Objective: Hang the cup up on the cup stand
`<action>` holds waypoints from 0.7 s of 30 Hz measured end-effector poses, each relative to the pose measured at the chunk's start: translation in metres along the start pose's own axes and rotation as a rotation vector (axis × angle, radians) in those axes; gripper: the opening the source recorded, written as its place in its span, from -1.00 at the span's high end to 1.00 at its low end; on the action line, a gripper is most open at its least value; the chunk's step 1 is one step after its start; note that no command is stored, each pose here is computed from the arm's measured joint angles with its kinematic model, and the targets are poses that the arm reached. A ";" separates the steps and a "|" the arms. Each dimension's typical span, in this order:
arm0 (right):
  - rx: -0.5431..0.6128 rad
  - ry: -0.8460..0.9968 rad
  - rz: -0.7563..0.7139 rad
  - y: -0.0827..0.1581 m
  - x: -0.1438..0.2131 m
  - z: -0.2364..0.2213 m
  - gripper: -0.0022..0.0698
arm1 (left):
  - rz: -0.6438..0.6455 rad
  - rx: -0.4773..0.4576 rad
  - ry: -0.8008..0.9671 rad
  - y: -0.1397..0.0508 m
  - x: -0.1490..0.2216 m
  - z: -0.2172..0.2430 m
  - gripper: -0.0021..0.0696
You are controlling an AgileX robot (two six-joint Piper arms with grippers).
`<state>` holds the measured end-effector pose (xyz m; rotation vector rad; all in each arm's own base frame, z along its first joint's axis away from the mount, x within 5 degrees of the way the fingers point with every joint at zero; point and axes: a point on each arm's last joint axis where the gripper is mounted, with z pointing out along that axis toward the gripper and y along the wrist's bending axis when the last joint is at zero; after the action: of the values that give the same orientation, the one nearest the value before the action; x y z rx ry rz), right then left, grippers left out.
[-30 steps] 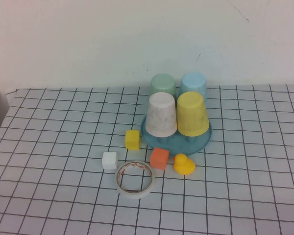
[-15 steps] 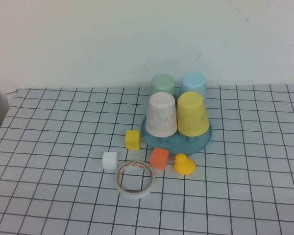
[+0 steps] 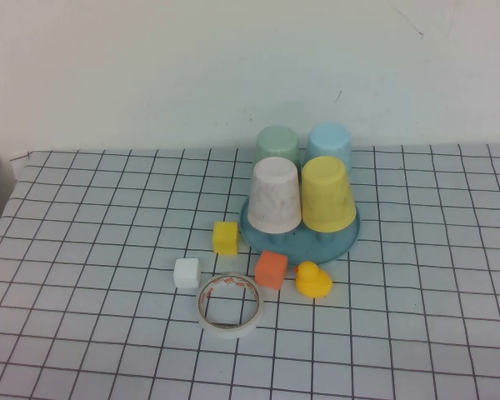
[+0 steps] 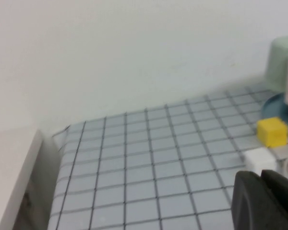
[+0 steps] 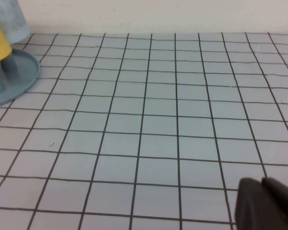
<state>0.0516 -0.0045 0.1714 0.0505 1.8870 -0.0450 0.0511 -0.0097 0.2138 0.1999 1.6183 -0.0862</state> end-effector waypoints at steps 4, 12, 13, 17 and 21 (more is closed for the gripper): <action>0.000 0.000 0.000 0.000 0.000 0.000 0.94 | -0.004 -0.068 0.037 0.003 0.017 0.004 0.94; 0.000 0.000 0.000 0.000 0.000 0.000 0.94 | 0.019 -0.080 0.108 0.003 0.029 0.005 0.94; 0.000 0.000 0.000 0.000 0.000 0.000 0.94 | 0.016 -0.079 0.119 0.003 0.030 0.004 0.94; 0.000 0.000 0.000 0.000 0.000 0.000 0.94 | 0.011 -0.076 0.151 0.003 0.032 0.004 0.95; 0.000 0.000 0.000 0.000 0.000 0.000 0.94 | 0.006 -0.074 0.169 0.003 0.034 0.004 0.95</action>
<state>0.0516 -0.0045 0.1714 0.0505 1.8870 -0.0450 0.0537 -0.0051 0.1799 0.1582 1.7854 -0.0041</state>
